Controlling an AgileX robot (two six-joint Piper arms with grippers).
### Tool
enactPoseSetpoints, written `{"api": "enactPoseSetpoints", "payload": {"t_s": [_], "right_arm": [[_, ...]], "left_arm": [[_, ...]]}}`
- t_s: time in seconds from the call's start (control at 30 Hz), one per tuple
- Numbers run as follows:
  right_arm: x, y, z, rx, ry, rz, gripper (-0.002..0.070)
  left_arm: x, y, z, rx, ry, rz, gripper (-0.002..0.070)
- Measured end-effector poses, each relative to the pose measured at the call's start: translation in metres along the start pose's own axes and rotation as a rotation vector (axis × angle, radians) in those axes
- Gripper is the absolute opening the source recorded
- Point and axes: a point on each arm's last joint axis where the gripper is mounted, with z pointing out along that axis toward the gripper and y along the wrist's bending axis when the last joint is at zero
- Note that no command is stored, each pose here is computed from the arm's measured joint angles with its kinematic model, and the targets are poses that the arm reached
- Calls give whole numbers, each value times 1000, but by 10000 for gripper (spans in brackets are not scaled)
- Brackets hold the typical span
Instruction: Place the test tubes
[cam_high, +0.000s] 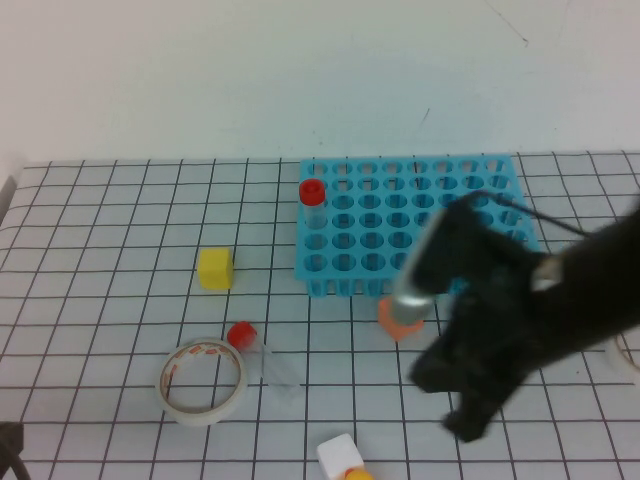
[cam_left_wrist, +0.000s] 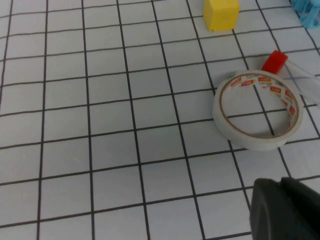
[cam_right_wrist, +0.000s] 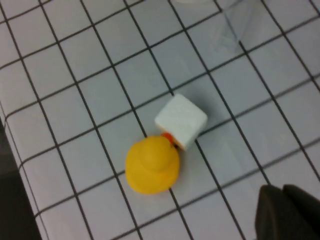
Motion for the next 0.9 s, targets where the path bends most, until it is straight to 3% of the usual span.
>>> {"api": "enactPoseSetpoints", "payload": {"t_s": [0.3,0.4,0.63,0.73,0.9], "right_arm": [[-69,10,83,-50,97,-217,21],[-83,6,102,-75,127,-220,118],[-99,-9,153,-61,140,-76,473],[-99,-14,172,-58,151,-68,527],[-92,-20,190,-34,187,-88,546]], "left_arm": [[1,-1,2,12,-20,-12,-1],[1,-1,2,12,-22,-7,-1],[2,0,4,11,-24,-8,-1],[2,-1,4,13,-24,-11,-1],[3,-1,4,18,-23,-13,-1]]}}
